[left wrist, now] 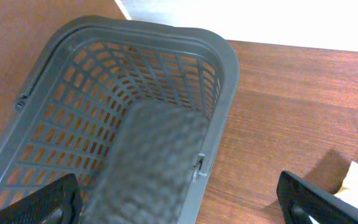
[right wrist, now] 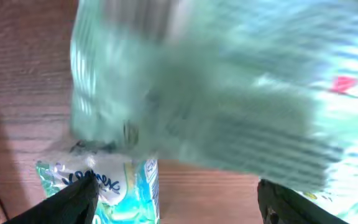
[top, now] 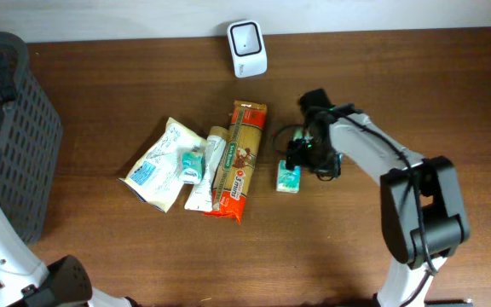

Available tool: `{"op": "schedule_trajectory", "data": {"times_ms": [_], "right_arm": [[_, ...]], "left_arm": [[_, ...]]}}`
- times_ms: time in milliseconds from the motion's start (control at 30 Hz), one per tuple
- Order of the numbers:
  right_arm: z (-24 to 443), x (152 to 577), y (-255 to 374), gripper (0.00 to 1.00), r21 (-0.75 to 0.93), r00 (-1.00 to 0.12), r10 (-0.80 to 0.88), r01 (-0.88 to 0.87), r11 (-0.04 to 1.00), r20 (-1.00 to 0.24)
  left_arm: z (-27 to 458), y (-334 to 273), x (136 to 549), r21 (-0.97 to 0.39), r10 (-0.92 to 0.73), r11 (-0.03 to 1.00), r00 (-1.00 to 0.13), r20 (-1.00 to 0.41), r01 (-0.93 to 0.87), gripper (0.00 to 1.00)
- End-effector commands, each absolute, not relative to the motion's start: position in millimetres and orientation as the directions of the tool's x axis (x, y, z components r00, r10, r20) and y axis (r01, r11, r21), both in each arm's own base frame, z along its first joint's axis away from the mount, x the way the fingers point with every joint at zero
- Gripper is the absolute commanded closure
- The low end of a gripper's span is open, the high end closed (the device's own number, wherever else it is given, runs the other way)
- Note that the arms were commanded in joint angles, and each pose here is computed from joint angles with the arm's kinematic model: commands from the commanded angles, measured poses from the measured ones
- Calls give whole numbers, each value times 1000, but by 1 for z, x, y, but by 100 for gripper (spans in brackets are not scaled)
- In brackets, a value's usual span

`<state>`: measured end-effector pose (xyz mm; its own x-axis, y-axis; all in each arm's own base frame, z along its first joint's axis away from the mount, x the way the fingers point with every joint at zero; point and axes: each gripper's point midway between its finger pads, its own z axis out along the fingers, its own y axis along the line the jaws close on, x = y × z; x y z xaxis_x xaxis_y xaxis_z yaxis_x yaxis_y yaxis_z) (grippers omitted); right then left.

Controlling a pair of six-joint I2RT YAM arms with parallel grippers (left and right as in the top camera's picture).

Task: Scan the item barcode
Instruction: 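Lift the teal soap bar off the table with the right gripper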

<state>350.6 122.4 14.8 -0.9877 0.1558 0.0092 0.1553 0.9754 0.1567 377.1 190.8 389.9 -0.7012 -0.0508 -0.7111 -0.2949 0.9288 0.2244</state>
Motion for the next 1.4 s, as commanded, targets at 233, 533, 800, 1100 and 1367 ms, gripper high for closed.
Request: {"op": "schedule_trajectory", "data": {"times_ms": [233, 533, 800, 1100, 1367], "right_arm": [[70, 383, 132, 16, 236, -998, 30, 15, 972, -61], [36, 343, 151, 17, 231, -997, -74, -66, 971, 26], [41, 360, 149, 26, 214, -997, -69, -77, 974, -44], [53, 352, 132, 28, 131, -999, -12, -19, 991, -49], [28, 332, 121, 33, 90, -999, 42, 43, 995, 8]], "left_arm": [[390, 193, 377, 212, -67, 927, -695, -716, -308, 1], [390, 193, 377, 212, -67, 927, -695, -716, -308, 1], [390, 193, 377, 212, -67, 927, -696, -715, -308, 1], [390, 193, 377, 212, -67, 927, -695, -716, -308, 1], [390, 193, 377, 212, -67, 927, -696, -715, -308, 1]]}}
